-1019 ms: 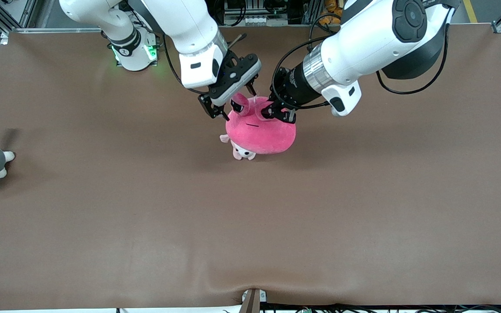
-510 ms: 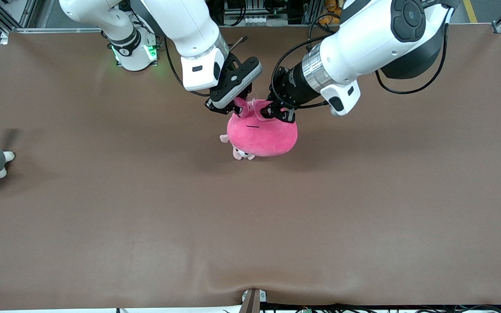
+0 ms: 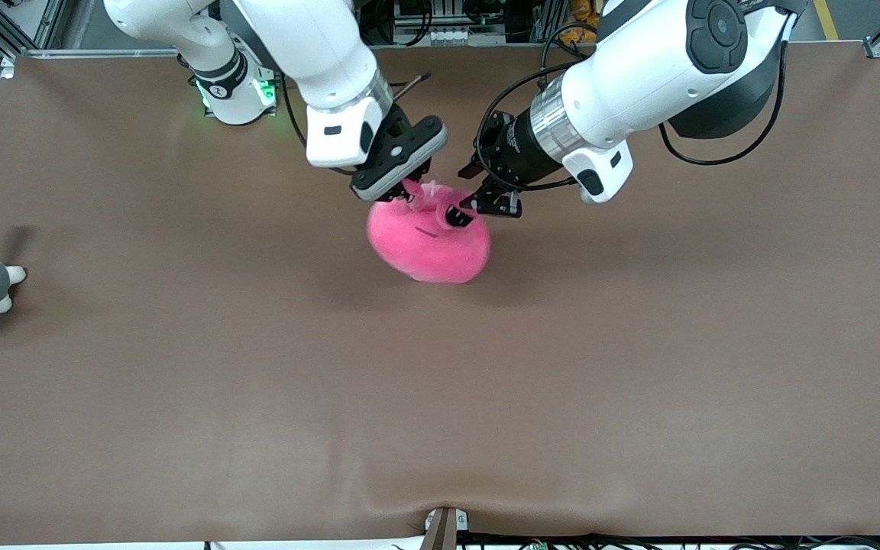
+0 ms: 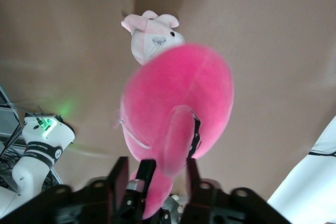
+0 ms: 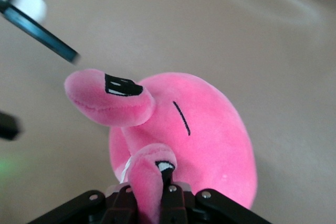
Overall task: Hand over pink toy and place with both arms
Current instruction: 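Carry the plush with the right gripper while the left gripper withdraws, then lower the pink plush onto the table and open the right gripper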
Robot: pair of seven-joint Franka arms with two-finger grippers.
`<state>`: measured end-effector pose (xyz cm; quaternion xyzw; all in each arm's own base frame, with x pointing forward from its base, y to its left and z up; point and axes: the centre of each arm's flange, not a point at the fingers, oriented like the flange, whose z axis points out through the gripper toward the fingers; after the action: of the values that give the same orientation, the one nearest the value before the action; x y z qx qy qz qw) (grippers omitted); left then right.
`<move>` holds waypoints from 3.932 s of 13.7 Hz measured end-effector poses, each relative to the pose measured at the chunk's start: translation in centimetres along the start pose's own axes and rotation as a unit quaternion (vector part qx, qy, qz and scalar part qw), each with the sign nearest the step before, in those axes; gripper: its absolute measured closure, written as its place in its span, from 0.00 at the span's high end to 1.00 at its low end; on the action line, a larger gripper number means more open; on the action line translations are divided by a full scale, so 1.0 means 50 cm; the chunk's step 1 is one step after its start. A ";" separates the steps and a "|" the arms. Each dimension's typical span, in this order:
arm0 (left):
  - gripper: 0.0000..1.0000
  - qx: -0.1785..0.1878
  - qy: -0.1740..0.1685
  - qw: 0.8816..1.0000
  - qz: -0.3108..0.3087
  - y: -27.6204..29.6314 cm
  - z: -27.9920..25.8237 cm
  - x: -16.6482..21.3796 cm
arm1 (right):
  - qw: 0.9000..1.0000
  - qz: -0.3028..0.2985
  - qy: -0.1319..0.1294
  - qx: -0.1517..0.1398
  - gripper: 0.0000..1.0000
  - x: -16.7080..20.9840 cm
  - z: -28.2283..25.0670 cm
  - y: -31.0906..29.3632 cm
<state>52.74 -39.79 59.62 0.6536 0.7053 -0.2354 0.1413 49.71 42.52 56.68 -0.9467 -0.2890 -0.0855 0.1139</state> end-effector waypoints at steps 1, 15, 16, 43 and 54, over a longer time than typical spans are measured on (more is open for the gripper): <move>0.70 -0.003 -0.001 1.000 -0.003 0.006 -0.005 0.005 | 1.000 0.008 -0.007 -0.002 0.13 -0.001 0.000 0.020; 1.00 0.007 0.104 0.957 0.269 0.192 -0.244 0.411 | 0.987 0.135 -0.081 -0.028 0.13 -0.066 -0.004 0.423; 1.00 0.017 0.120 0.947 0.298 0.194 -0.260 0.438 | 0.987 0.127 -0.090 -0.027 0.13 -0.080 0.009 0.456; 1.00 0.155 0.236 0.705 0.650 0.125 -0.438 0.579 | 0.985 -0.004 -0.145 0.094 1.00 -0.453 0.121 1.038; 1.00 0.150 0.238 0.723 0.631 0.115 -0.400 0.532 | 0.943 0.256 -0.212 0.009 1.00 -0.419 0.011 0.937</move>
<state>57.77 -6.49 62.28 0.9948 0.0957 -0.0316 -0.0156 59.17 -6.19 43.63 -0.9839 -0.0553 0.1518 0.0760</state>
